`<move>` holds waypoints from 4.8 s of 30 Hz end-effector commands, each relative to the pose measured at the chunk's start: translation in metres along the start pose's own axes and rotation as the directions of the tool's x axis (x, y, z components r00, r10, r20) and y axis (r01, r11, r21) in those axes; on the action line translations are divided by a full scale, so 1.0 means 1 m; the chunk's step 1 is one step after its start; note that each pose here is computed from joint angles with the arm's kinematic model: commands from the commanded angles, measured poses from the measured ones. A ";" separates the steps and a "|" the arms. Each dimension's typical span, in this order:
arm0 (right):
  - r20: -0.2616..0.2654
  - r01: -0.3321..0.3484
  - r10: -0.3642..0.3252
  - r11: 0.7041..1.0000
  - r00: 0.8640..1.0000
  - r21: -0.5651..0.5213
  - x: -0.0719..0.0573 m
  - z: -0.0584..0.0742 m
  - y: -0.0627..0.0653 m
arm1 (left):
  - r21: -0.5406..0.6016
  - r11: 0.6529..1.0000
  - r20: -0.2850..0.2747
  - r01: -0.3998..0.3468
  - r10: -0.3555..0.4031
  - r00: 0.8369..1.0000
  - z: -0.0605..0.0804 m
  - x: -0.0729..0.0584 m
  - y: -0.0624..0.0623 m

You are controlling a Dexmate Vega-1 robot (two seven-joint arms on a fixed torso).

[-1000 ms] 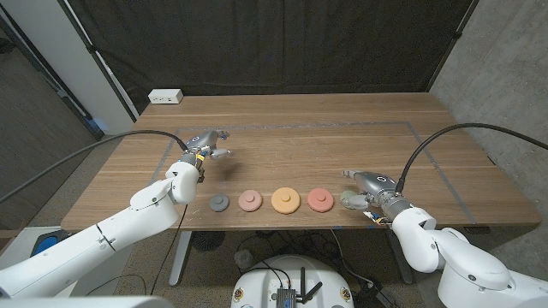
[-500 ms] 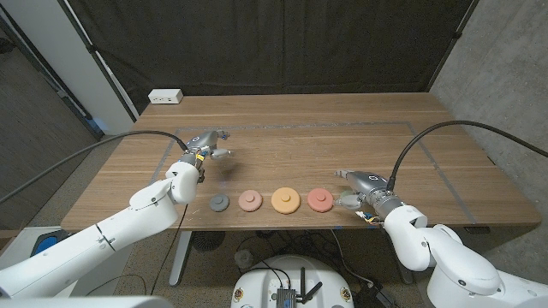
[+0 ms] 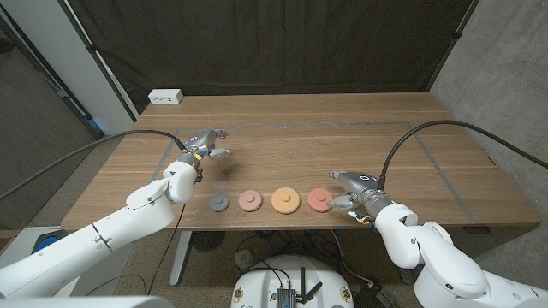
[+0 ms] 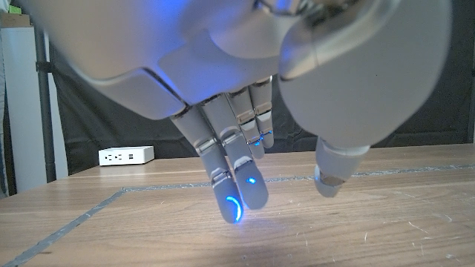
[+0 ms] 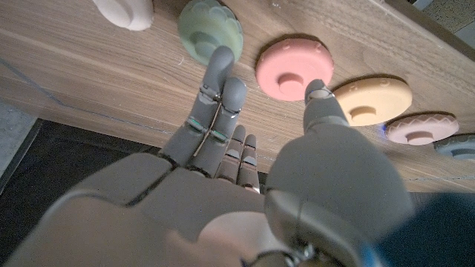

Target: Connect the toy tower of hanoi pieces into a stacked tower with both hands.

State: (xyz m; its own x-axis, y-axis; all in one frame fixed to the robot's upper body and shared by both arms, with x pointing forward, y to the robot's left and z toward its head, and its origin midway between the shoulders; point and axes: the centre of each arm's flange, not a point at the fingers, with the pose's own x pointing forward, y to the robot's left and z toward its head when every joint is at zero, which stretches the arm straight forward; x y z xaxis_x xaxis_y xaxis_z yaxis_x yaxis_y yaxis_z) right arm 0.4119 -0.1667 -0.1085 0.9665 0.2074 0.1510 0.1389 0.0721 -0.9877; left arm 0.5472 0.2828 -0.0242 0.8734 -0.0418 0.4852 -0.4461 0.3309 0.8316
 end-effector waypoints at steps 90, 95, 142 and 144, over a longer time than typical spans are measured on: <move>-0.140 -0.254 0.236 0.959 0.962 -0.126 0.050 0.034 0.012 | -0.032 0.999 -0.005 0.004 -0.004 1.000 -0.023 0.011 -0.007; -0.151 -0.269 0.248 0.953 0.957 -0.137 0.051 0.034 0.014 | -0.032 0.999 -0.007 0.007 -0.007 1.000 -0.024 0.012 -0.009; -0.127 -0.182 0.158 0.962 0.979 -0.205 0.049 0.036 0.014 | -0.044 0.999 -0.018 -0.008 0.007 1.000 -0.026 0.006 -0.008; -0.123 -0.177 0.154 0.962 0.980 -0.209 0.047 0.036 0.012 | -0.041 0.999 -0.018 -0.008 0.008 1.000 -0.025 0.006 -0.007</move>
State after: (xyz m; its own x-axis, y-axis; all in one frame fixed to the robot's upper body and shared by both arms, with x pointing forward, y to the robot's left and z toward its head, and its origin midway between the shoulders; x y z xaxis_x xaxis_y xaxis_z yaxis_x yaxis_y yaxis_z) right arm 0.4567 -0.1193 -0.1175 0.9968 0.0745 -0.0305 -0.0166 -0.1802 -0.9835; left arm 0.5629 0.3030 -0.0337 0.8746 -0.0288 0.4841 -0.4402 0.3716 0.8174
